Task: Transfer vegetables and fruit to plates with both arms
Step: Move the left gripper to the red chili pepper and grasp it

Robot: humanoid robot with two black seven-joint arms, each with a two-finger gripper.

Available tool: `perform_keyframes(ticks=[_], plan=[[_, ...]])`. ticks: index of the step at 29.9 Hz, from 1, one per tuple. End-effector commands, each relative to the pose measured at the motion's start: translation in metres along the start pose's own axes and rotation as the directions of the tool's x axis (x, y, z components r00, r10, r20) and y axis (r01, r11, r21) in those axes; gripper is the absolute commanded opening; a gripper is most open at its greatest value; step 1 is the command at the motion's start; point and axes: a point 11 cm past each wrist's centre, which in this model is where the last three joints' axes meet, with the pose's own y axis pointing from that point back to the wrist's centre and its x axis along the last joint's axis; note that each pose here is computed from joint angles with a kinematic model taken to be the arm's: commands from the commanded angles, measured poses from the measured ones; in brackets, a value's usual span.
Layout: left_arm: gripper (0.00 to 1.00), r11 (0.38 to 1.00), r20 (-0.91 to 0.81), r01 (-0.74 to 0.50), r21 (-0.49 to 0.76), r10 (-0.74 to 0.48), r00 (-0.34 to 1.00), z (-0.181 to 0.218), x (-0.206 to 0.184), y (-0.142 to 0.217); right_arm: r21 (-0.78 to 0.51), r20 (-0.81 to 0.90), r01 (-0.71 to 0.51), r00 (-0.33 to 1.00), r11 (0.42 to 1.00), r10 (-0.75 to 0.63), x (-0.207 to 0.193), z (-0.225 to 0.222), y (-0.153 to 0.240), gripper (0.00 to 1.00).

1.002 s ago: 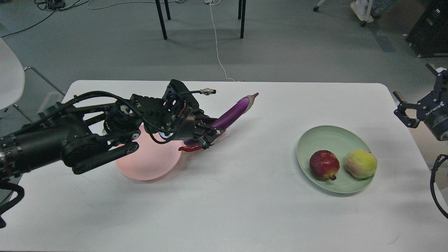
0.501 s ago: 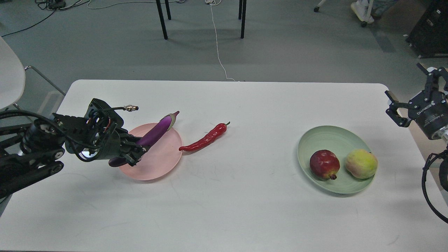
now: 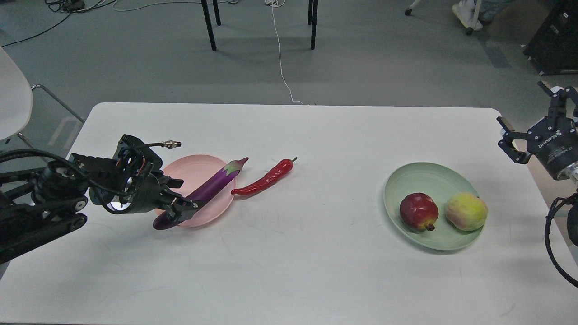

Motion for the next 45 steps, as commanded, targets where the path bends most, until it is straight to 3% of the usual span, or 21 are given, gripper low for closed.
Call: perform_keyframes(ticks=[1, 7, 13, 18, 27, 45], plan=[[0.96, 0.997, -0.066, -0.08, -0.01, 0.079, 0.995, -0.003, 0.029, 0.01, -0.002, 0.007, 0.004, 1.0, 1.0, -0.004, -0.002, 0.003, -0.001, 0.99], [0.96, 0.987, 0.01, -0.157, -0.017, 0.158, 0.987, 0.006, 0.086, 0.02, -0.003, 0.011, 0.008, 1.0, 1.0, -0.008, -0.004, 0.005, -0.002, 0.99], [0.93, 0.981, 0.115, -0.153, -0.115, 0.167, 0.979, 0.055, 0.106, -0.019, -0.004, 0.009, 0.007, 1.0, 1.0, -0.007, -0.003, 0.005, -0.002, 0.99], [0.92, 0.984, 0.209, -0.127, -0.126, 0.151, 0.966, 0.08, 0.111, -0.054, -0.004, 0.001, 0.0, 1.0, 1.0, 0.0, 0.0, 0.002, 0.001, 0.99], [0.89, 0.986, 0.242, -0.07, -0.149, 0.105, 0.965, 0.102, 0.101, -0.084, -0.003, 0.006, 0.001, 1.0, 1.0, -0.001, -0.001, 0.003, 0.0, 0.99], [0.84, 0.996, 0.205, -0.02, -0.085, 0.037, 0.978, 0.086, 0.066, -0.116, -0.005, 0.01, 0.005, 1.0, 1.0, -0.005, -0.003, 0.006, -0.001, 0.99]])
